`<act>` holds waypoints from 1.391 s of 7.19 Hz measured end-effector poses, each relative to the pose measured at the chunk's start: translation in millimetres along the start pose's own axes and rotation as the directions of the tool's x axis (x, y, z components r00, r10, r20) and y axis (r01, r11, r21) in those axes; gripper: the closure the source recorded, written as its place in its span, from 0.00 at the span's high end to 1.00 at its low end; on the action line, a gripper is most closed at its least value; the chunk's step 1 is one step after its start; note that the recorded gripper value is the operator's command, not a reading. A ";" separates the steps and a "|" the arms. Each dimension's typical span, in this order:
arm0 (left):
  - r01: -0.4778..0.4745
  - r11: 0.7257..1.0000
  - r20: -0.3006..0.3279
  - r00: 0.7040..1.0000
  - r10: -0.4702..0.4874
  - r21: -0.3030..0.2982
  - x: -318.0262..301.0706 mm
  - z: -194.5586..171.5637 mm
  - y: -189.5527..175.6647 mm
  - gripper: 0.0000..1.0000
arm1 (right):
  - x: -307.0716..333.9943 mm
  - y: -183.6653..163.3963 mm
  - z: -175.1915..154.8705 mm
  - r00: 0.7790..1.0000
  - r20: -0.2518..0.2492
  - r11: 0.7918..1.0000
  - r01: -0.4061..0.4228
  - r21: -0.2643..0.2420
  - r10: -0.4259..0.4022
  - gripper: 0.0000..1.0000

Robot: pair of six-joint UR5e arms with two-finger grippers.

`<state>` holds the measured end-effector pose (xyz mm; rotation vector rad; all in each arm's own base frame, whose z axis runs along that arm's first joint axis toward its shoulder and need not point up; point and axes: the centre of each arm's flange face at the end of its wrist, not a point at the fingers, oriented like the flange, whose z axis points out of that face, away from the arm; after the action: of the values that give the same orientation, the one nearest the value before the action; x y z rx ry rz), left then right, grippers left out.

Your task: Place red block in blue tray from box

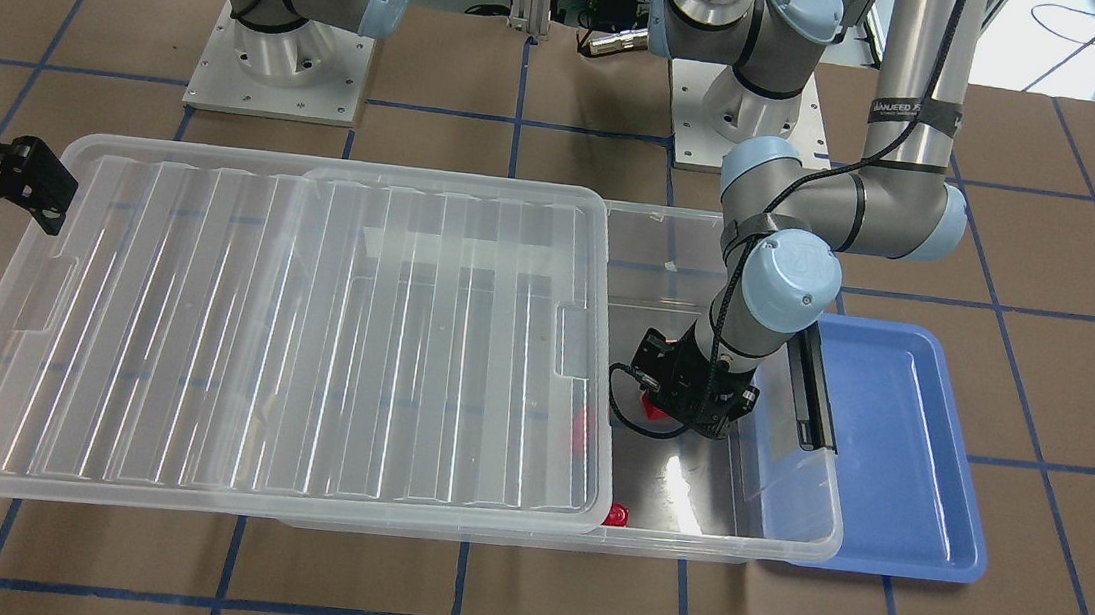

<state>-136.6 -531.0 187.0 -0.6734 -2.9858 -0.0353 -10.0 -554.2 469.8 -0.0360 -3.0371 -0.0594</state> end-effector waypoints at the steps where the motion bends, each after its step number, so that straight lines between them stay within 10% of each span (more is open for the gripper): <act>1: -0.002 1.000 0.001 1.000 0.002 0.002 -0.3 -0.7 -0.6 0.17 | -5.8 0.7 -1.2 1.000 0.024 1.000 0.002 0.002 -0.002 1.00; 2: -0.004 1.000 0.003 1.000 0.004 0.007 -0.8 -2.5 -2.0 0.03 | -10.9 0.3 -0.8 0.999 0.052 1.000 0.004 0.004 -0.004 1.00; 10: 0.145 0.989 0.019 0.989 -0.146 0.043 -6.9 -140.8 -21.7 0.03 | -17.7 6.4 26.0 0.997 0.073 0.999 0.010 -0.041 -0.007 1.00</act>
<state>-129.4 -559.2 326.7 -0.4541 -3.0418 0.0249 5.0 -547.1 442.3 -0.0284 -3.1091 -0.1242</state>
